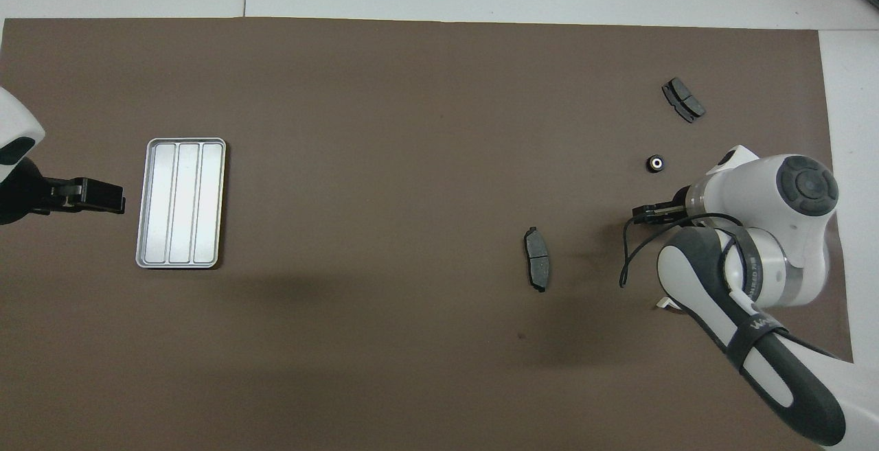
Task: Place bearing gear from tray to pile
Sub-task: 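Lower the gear beside the other two and open the right gripper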
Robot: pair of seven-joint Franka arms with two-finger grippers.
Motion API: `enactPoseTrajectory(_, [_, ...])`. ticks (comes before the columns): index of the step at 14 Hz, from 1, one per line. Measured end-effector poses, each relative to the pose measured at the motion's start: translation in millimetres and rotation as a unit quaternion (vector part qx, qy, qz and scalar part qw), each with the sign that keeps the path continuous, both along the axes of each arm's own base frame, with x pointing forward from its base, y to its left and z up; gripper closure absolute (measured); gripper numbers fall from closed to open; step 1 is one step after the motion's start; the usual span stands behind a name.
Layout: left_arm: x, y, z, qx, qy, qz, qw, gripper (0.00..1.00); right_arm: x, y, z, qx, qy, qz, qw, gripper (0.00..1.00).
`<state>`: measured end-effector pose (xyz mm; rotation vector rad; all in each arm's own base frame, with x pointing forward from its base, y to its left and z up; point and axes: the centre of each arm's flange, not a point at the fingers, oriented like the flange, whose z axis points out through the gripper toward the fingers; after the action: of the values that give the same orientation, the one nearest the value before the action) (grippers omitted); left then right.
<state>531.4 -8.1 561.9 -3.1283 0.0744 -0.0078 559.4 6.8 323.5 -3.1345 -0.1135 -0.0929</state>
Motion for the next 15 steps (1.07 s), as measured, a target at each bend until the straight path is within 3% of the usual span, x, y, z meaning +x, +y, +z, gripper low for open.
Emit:
enactPoseTrajectory(8, [-0.3, 0.0, 0.0, 0.0, 0.0, 0.0, 1.0, 0.0, 44.0, 26.3, 130.7, 0.001, -0.014, -0.012, 1.0, 0.0])
enactPoseTrajectory(15, [-0.3, 0.0, -0.1, 0.0, 0.0, 0.0, 1.0, 0.0, 44.4, 27.2, 230.4, -0.004, -0.003, -0.023, 1.0, 0.0])
